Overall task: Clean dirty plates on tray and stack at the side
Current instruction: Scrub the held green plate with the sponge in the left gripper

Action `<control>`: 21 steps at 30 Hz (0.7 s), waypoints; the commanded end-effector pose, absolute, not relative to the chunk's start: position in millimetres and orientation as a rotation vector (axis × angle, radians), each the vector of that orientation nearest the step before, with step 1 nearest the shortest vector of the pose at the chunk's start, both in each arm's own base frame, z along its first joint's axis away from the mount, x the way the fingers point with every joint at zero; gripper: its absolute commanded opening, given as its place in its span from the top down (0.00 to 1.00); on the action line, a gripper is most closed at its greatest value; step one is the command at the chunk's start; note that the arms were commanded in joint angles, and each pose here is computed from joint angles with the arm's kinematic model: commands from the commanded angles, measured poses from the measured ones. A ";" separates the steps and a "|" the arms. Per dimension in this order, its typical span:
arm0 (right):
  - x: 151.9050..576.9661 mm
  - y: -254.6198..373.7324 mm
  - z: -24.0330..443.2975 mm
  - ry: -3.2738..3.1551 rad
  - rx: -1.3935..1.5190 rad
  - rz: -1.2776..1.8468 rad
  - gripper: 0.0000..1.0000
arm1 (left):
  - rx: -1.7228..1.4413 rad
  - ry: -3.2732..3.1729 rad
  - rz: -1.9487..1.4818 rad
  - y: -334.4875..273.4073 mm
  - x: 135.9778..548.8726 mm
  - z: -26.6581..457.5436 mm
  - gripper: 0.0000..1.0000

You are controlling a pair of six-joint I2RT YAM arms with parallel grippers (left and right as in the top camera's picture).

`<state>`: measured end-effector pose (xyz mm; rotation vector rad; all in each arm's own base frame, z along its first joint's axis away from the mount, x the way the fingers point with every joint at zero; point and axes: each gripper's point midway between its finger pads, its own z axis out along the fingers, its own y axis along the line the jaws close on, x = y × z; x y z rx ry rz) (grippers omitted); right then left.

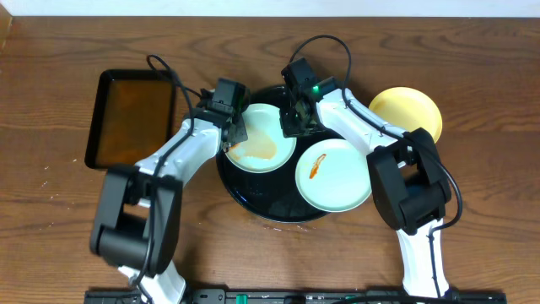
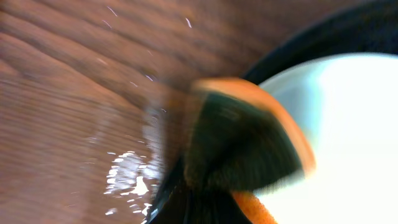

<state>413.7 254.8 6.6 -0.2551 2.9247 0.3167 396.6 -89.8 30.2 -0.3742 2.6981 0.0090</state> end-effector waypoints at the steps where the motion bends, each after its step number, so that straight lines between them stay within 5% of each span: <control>1: 405.5 233.5 -19.2 2.983 -0.213 0.182 0.98 | -0.350 2.597 0.060 -85.0 399.0 65.7 0.92; 11: 406.1 234.1 -19.0 2.980 -0.214 0.184 0.98 | -0.279 2.711 -0.190 -162.6 374.9 41.7 0.93; 21: 404.4 233.1 -19.4 2.988 -0.214 0.180 0.98 | -0.271 2.845 -0.075 -153.7 361.3 -15.0 0.92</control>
